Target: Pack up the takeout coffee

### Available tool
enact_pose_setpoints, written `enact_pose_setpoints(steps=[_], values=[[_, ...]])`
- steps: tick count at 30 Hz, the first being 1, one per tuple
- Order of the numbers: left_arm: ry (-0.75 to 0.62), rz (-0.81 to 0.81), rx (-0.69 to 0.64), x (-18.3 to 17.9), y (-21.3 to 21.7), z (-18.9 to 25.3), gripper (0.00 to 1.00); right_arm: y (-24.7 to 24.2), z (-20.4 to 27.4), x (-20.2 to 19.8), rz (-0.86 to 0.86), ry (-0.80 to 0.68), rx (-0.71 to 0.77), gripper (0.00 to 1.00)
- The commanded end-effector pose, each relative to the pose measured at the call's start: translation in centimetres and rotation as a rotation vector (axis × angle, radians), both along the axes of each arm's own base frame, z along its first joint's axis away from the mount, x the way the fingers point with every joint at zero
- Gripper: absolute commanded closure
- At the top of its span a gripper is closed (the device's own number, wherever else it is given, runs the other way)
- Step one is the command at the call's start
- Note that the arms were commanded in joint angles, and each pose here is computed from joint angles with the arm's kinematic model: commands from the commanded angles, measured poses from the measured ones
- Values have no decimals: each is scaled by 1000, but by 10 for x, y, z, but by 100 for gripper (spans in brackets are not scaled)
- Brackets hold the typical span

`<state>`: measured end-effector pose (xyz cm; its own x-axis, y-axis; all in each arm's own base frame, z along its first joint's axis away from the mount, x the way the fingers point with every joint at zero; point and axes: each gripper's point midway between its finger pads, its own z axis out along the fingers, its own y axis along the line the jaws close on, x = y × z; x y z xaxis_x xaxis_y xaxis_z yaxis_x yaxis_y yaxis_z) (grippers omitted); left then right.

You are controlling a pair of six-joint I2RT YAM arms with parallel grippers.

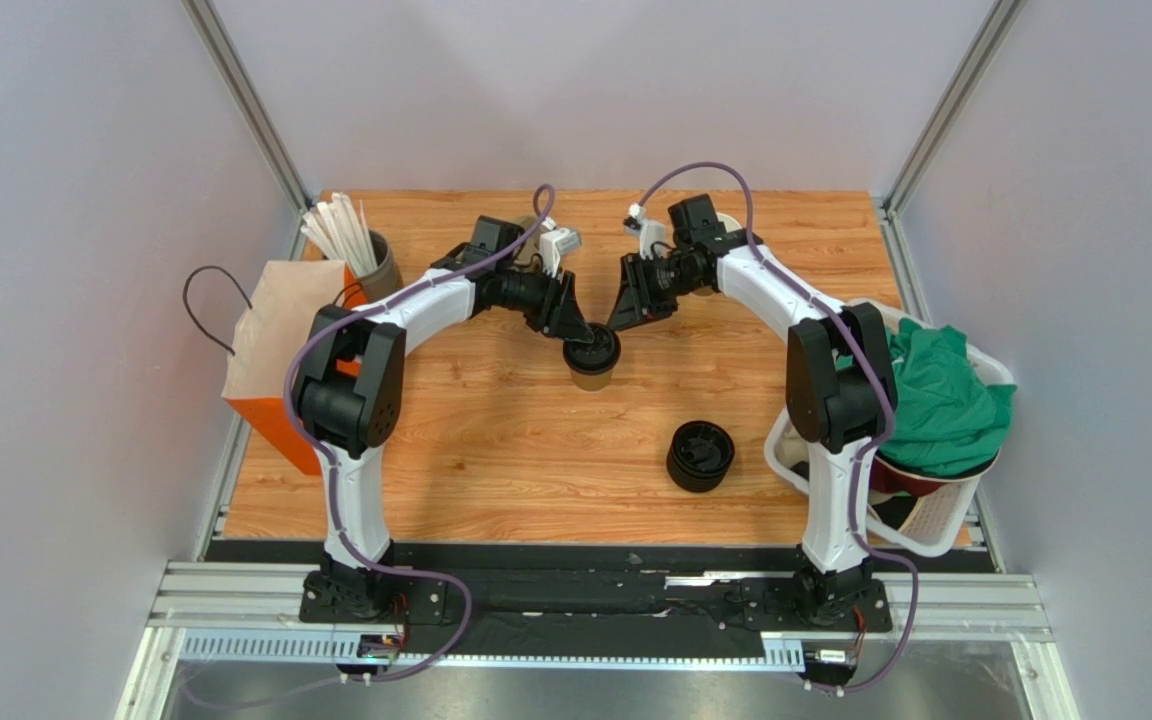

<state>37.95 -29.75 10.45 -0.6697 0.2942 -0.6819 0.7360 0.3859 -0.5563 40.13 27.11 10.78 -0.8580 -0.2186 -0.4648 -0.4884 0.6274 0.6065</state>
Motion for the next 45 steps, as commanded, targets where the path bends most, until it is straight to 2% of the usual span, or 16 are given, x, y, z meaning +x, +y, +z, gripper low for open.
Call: enact_pose_setpoints(steps=[1,16,29,34,39,45], values=[[74,79,236,-8,30,-74,54,-10,-36,-1,-11,-50,-179,69],[76,81,247,-8,31,-75,55,-13,-60,-19,56,-153,-396,69],[82,76,271,-15,35,-74,55,-16,-88,-43,135,-141,-517,69],[72,74,265,-15,34,-72,55,-10,-56,-30,106,-215,-487,68],[72,77,268,-15,36,-73,55,-4,4,-15,70,-318,-422,67],[70,74,265,-15,35,-71,55,-10,45,-6,37,-365,-382,66]])
